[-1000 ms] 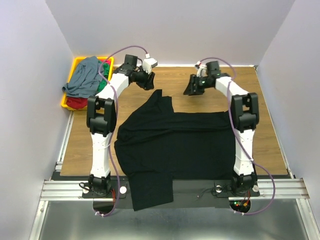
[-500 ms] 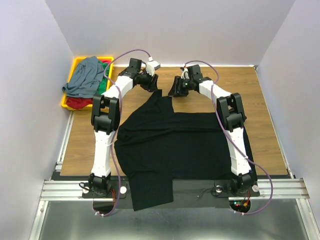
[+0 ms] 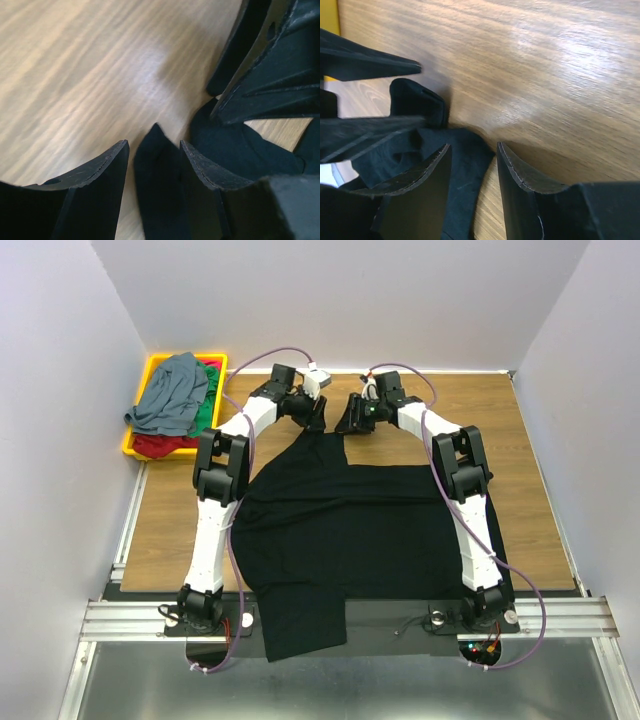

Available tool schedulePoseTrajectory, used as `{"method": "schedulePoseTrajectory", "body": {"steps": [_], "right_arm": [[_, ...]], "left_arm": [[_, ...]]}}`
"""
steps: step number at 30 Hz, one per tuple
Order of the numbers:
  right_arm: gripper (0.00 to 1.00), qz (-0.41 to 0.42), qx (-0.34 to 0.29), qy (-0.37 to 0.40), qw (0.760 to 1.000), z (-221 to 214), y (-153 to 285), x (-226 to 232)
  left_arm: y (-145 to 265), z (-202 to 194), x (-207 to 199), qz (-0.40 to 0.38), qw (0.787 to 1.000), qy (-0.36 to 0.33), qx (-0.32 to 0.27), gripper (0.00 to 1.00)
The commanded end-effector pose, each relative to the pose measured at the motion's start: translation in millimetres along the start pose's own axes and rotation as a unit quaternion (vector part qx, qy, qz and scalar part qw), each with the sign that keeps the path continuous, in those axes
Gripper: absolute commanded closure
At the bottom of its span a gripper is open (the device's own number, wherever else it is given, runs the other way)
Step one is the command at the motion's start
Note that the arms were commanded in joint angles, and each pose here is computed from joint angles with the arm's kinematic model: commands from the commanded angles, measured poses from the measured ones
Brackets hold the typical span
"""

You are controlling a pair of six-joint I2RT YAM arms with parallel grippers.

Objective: Fold and stack the t-shirts
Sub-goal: Flatten the tshirt out

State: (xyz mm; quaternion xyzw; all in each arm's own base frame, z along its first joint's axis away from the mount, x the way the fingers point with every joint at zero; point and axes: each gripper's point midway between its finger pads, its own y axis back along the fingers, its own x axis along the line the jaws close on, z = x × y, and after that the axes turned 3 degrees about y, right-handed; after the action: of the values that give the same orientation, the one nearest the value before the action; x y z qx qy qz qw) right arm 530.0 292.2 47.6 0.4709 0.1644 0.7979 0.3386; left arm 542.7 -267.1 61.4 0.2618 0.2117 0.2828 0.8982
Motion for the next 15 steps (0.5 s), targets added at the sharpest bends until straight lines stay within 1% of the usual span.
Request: {"method": "schedulePoseTrajectory", "body": {"steps": [1,4,5,7,8,10,11,13,14,15], "right_arm": [[0.53,0.007,0.032,-0.014,0.999,-28,-15,-7],[0.59,0.005,0.034,-0.012,0.999,-30,-14,-9],[0.69,0.004,0.035,-0.013,0.999,-31,-14,-9],[0.79,0.002,0.033,-0.007,0.999,-30,-14,-9],[0.88,0.000,0.029,-0.003,1.000,-27,-12,-10],[0.97,-0.002,0.025,0.005,1.000,-24,-10,-7],[0.99,-0.004,0.021,0.010,1.000,-21,-9,-8],[0.99,-0.015,0.014,0.021,1.000,-17,-7,-9],[0.99,-0.018,0.006,0.028,0.999,-11,-2,-6],[0.99,-0.031,-0.001,0.035,0.999,-8,0,-10]], "left_arm": [[2,34,-10,-0.012,0.999,-0.022,-0.037,0.45],[1,32,-7,-0.006,0.999,-0.020,-0.036,0.52],[1,34,-7,-0.004,0.999,-0.022,-0.039,0.57],[2,37,-5,0.000,0.999,-0.022,-0.042,0.63],[6,42,-4,0.003,0.999,-0.023,-0.049,0.66],[8,44,-3,0.006,0.998,-0.025,-0.051,0.71],[9,45,-1,0.012,0.998,-0.023,-0.052,0.77],[16,52,1,0.018,0.998,-0.023,-0.060,0.81],[20,52,5,0.023,0.997,-0.020,-0.064,0.85],[26,57,5,0.027,0.997,-0.022,-0.071,0.87]]}}
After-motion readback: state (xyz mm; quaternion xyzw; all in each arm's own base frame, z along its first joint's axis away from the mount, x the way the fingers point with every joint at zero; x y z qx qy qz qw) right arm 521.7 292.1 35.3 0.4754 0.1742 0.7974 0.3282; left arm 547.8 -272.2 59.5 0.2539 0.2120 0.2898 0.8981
